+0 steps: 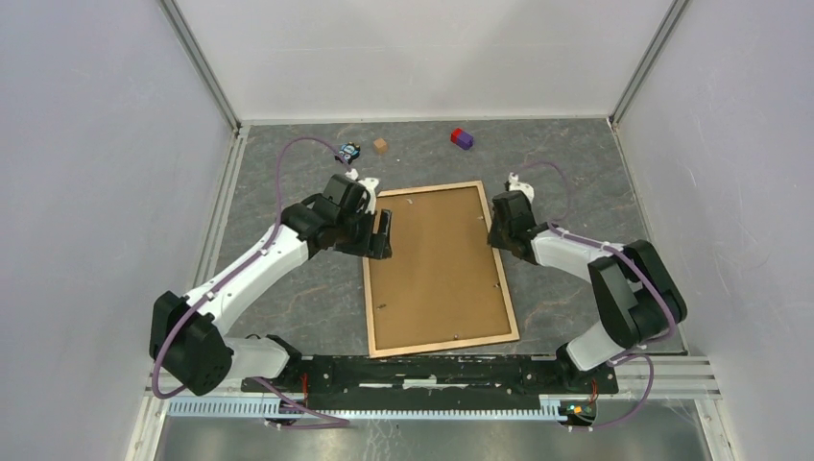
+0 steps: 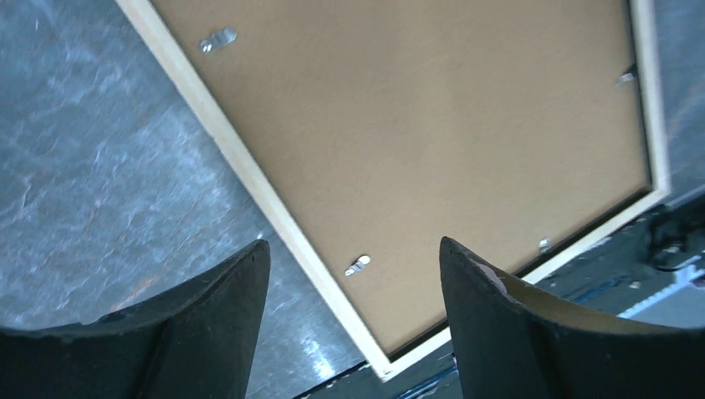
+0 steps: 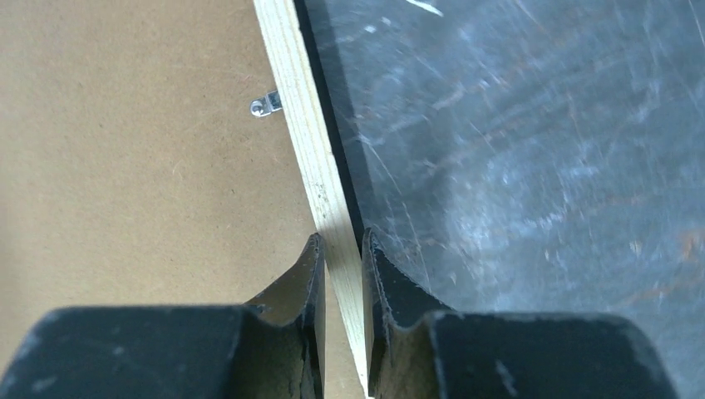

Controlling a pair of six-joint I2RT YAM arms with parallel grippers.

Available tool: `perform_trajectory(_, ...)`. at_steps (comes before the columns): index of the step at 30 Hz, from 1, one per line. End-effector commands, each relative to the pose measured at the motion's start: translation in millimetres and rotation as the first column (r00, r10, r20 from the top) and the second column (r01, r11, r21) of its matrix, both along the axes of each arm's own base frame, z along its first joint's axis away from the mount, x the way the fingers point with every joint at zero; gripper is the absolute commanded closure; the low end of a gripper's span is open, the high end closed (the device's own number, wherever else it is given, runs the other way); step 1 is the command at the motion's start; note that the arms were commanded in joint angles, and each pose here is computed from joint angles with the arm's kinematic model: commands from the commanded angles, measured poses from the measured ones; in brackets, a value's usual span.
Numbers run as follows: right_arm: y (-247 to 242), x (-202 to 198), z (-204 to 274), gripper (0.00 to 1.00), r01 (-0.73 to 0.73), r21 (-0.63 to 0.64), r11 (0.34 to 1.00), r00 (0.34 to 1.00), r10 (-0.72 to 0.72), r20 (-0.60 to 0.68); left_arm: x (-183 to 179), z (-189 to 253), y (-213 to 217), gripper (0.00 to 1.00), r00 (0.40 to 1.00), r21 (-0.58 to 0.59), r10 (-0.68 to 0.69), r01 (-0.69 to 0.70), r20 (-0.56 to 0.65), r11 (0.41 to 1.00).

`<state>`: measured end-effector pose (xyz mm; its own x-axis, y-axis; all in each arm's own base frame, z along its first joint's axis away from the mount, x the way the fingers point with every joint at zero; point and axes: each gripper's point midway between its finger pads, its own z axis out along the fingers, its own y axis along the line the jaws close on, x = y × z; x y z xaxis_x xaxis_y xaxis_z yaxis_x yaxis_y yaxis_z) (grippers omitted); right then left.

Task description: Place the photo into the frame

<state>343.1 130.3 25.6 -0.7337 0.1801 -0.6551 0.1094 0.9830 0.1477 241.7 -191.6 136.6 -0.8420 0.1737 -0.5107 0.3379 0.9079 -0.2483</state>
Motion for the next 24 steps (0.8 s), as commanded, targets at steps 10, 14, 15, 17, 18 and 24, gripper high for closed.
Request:
perform_trajectory(10,-52,-116,-56,1.00,0.612,0.180,0.770,0.774,-0.537,-0.336,35,134,-81,0.19,0.971,-0.348,-0.107,0.179,0.215,0.920)
perform_trajectory(14,-48,-127,-55,1.00,0.673,0.277,0.686,0.737,-0.587,-0.336,39,111,-76,0.19,0.974,-0.317,-0.090,0.153,0.206,0.936)
perform_trajectory(15,-49,-126,-51,1.00,0.686,0.281,0.672,0.727,-0.611,-0.313,38,102,-73,0.19,0.977,-0.307,-0.086,0.144,0.195,0.941)
perform_trajectory(17,-48,-123,-42,1.00,0.690,0.307,0.656,0.724,-0.638,-0.263,35,90,-68,0.20,0.981,-0.296,-0.088,0.137,0.171,0.945)
perform_trajectory(18,-43,-121,-37,1.00,0.678,0.331,0.656,0.733,-0.634,-0.246,36,84,-64,0.19,0.982,-0.278,-0.079,0.124,0.169,0.953)
perform_trajectory(24,-12,-106,-20,0.51,0.533,0.364,0.764,0.844,-0.509,-0.167,37,50,-39,0.10,0.989,-0.206,0.136,-0.122,0.053,0.971)
